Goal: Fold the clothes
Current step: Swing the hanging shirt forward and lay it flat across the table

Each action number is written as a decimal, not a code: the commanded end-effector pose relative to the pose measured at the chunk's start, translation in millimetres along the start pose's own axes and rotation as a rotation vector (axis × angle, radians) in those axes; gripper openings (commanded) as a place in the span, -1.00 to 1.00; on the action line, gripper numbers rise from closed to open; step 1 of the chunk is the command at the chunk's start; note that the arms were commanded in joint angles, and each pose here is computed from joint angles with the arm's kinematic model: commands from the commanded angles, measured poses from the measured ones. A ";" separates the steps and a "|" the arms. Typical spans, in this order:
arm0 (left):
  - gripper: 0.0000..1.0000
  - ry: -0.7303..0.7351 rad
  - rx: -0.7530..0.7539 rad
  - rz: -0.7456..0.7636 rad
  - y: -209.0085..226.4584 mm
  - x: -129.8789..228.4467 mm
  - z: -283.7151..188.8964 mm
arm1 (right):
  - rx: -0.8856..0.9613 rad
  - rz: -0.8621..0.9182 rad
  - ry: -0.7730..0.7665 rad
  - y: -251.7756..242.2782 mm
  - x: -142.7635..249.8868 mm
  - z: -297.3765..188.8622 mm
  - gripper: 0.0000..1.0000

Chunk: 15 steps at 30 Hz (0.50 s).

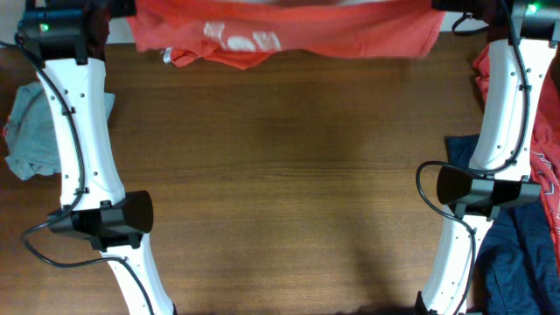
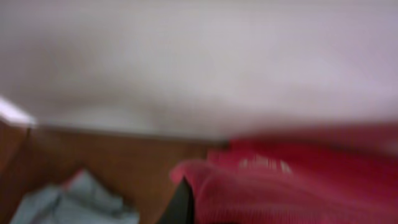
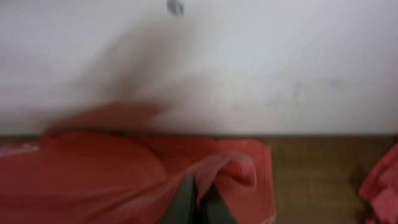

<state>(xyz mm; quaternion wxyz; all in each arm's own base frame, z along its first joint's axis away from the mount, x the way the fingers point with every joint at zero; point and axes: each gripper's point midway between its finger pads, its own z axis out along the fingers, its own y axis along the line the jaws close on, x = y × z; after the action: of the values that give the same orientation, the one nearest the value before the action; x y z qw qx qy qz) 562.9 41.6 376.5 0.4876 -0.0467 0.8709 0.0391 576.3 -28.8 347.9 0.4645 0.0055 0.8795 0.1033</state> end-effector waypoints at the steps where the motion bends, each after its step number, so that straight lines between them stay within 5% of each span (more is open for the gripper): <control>1: -0.99 0.076 -0.006 0.016 5.4 17.2 -9.8 | 0.017 0.013 0.031 -2.1 6.2 -11.5 -0.92; 15: -0.99 0.474 -0.009 0.032 7.9 110.7 -36.3 | 0.010 0.021 0.398 -1.2 94.9 -31.4 -0.92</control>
<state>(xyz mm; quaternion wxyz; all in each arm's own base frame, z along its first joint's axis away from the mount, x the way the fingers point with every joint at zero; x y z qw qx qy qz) 487.0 37.1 298.3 0.2816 -0.0422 0.9579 0.0370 509.6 -21.7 282.9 0.2880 0.0145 0.9507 0.1141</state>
